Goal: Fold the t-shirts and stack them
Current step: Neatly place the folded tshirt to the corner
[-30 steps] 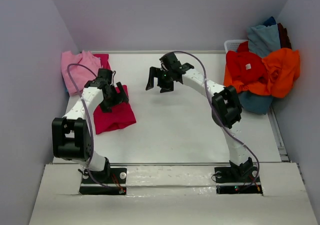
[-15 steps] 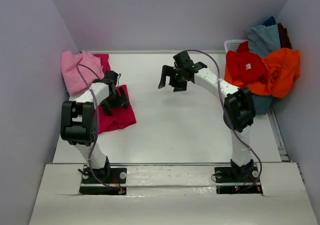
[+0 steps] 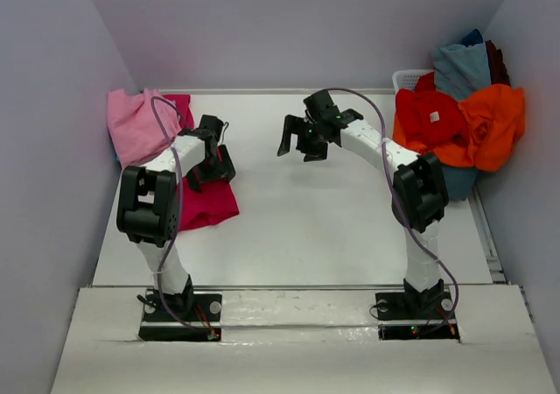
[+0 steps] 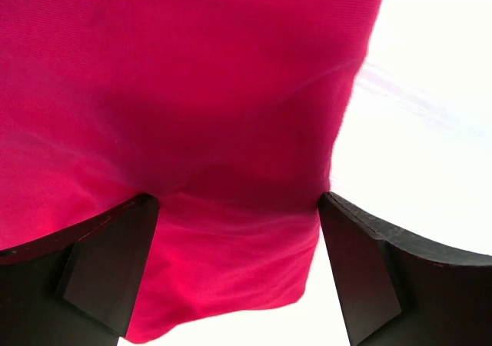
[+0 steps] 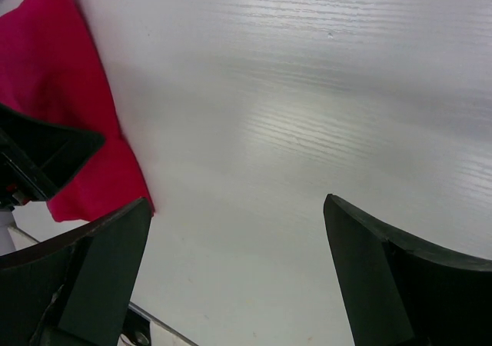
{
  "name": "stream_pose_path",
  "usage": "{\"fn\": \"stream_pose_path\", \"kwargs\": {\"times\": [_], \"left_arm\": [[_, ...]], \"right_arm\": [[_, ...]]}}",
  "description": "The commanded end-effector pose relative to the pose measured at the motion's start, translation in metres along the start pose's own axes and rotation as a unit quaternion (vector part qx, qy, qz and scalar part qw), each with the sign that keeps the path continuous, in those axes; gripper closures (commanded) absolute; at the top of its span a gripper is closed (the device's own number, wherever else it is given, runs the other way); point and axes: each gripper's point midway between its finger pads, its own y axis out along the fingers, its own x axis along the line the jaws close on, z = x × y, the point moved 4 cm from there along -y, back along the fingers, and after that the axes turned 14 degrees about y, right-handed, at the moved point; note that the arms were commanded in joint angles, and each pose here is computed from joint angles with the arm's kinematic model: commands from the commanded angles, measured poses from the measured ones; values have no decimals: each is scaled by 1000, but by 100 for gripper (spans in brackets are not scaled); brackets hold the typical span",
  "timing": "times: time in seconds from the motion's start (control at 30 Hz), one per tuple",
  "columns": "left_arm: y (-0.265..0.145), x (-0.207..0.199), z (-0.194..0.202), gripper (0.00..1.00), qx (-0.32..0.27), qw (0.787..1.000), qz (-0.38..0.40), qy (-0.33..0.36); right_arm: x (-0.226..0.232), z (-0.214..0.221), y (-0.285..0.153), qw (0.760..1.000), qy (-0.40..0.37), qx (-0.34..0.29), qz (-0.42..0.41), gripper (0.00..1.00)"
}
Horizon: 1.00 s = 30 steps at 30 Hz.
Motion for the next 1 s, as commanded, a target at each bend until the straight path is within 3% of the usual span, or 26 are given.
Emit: {"fn": "stream_pose_path", "kwargs": {"times": [0.0, 0.73, 0.83, 0.97], "left_arm": [[17, 12, 22, 1, 44, 998, -41, 4], [44, 13, 42, 2, 99, 981, -148, 71], [47, 11, 51, 10, 111, 982, -136, 70], [51, 6, 61, 30, 128, 983, -112, 65]], "right_arm": [[17, -8, -15, 999, -10, -13, -34, 0], [19, -10, -24, 998, -6, -17, -52, 0], [16, -12, -22, 999, -2, -16, -52, 0], [15, -10, -21, 999, -3, -12, -52, 0]]}}
